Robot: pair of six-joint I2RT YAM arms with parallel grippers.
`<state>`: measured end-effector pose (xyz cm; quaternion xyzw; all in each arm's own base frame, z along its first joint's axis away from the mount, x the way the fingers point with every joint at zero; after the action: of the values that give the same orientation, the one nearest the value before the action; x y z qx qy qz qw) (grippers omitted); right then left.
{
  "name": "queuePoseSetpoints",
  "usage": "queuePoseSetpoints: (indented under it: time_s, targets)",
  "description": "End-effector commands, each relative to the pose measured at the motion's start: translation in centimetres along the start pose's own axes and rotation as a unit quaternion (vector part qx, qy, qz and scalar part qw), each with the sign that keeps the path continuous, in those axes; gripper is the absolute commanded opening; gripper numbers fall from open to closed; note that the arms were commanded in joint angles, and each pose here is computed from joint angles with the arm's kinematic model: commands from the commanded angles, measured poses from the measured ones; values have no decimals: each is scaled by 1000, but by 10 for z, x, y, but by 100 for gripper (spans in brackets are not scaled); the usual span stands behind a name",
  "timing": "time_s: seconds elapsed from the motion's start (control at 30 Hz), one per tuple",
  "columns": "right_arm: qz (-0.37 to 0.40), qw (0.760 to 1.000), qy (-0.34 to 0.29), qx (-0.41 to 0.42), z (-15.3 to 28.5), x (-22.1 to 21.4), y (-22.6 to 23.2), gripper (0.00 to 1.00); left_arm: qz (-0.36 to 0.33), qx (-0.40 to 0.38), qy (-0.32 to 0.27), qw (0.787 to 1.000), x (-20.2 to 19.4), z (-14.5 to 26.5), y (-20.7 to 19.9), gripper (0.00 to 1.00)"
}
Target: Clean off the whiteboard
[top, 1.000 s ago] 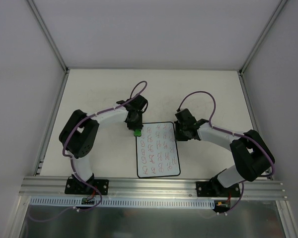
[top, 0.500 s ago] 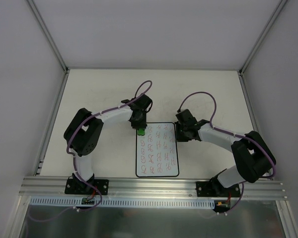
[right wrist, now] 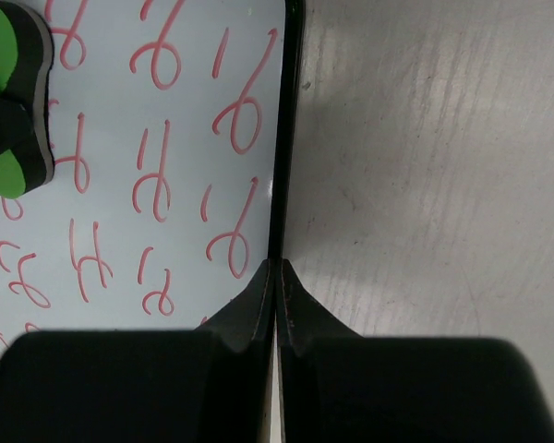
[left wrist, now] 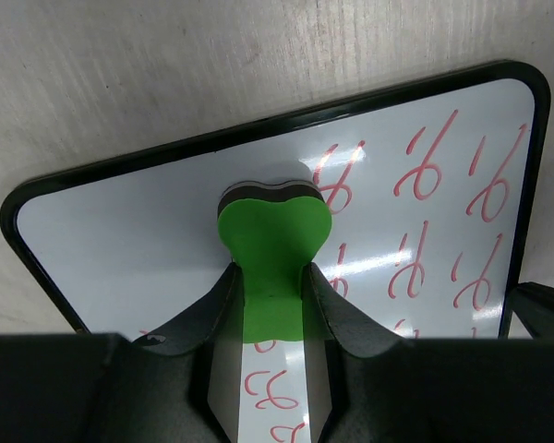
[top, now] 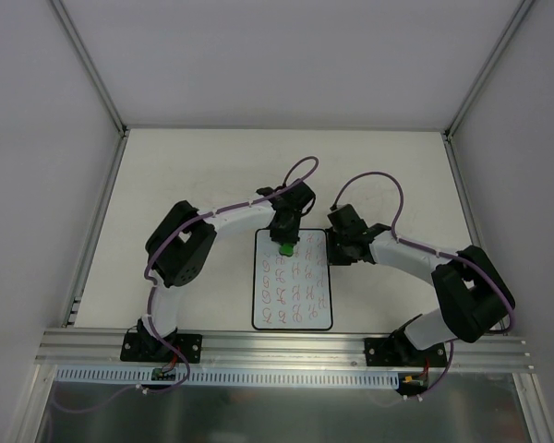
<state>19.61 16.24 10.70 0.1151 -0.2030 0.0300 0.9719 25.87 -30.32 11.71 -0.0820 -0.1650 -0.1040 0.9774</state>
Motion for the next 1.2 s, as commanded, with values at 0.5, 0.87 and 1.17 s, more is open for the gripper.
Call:
queuePoseSetpoints:
  time_s: [0.5, 0.87, 1.17]
  targets:
    - [-2, 999, 49, -18, -6, -18, -8, 0, -20, 125, 85, 988, -47, -4, 91, 0]
    - [-1, 999, 46, -16, -7, -18, -9, 0, -82, 132, 54, 986, -45, 9, 113, 0]
    - [0, 999, 40, -11, -6, -18, -8, 0, -129, 51, 52, 989, -57, 14, 104, 0]
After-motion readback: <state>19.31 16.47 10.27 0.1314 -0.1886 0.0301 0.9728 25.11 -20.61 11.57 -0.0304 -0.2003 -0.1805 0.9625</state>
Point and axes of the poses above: each gripper's point midway between its finger pads, its own z axis back along the fingers, its own y axis along the line the jaws close on, x = y × z, the point moved 10 cm from there along z, back along the fingers, and after that the axes turned 1 degree about -z, right-handed, at the moved point
